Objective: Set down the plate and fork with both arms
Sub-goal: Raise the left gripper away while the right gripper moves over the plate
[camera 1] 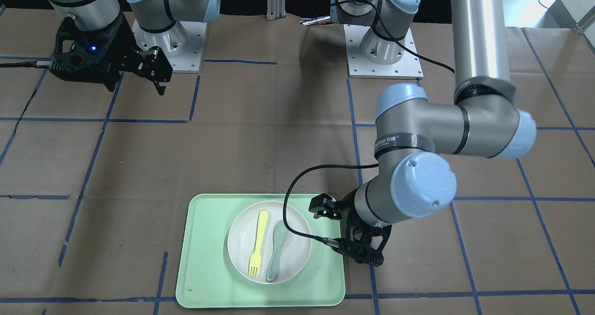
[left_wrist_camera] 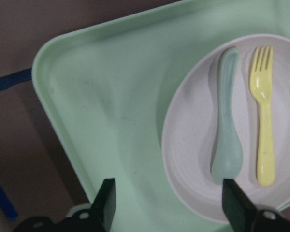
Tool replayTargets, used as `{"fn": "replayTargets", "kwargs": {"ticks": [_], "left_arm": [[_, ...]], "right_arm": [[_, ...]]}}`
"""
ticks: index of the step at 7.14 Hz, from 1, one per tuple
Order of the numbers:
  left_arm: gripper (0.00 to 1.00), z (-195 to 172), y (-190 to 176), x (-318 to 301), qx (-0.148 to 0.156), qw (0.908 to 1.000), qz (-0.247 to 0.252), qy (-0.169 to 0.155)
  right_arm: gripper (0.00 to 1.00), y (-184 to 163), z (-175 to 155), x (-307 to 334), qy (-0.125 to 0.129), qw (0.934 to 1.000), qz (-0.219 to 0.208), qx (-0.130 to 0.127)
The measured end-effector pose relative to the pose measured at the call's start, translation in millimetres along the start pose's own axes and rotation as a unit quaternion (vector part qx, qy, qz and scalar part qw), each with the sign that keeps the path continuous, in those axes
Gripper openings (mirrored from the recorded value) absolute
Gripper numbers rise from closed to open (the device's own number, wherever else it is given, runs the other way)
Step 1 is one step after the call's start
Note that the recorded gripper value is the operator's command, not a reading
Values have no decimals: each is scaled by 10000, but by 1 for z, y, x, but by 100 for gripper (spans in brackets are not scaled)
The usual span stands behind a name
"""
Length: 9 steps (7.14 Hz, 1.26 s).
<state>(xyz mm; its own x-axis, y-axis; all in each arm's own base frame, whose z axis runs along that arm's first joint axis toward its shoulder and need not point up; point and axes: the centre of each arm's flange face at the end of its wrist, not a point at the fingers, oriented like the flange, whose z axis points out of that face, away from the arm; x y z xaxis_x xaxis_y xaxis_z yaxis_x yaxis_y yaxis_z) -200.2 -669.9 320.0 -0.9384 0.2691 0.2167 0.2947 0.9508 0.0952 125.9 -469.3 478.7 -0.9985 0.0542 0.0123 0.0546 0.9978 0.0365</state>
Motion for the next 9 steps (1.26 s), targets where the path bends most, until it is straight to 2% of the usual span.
{"fn": "replayTargets", "kwargs": {"ticks": [2, 4, 6, 8, 9], "left_arm": [[100, -79, 73, 19, -463, 9977, -375, -335], [100, -122, 145, 37, -784, 9948, -496, -415], [100, -143, 205, 44, -710, 9953, -519, -401], [100, -150, 251, 41, -385, 9966, -575, -445], [100, -153, 265, 41, -210, 9977, -429, -484]], "right_arm": [[100, -1, 0, 0, -3, 10000, -33, 20], [100, -2, -1, 0, -14, 10000, -46, 43], [100, -8, -2, -3, -18, 9999, -46, 112], [100, -34, 7, -11, -46, 9999, -16, 159], [100, -54, 12, -19, -64, 9999, 5, 144]]}}
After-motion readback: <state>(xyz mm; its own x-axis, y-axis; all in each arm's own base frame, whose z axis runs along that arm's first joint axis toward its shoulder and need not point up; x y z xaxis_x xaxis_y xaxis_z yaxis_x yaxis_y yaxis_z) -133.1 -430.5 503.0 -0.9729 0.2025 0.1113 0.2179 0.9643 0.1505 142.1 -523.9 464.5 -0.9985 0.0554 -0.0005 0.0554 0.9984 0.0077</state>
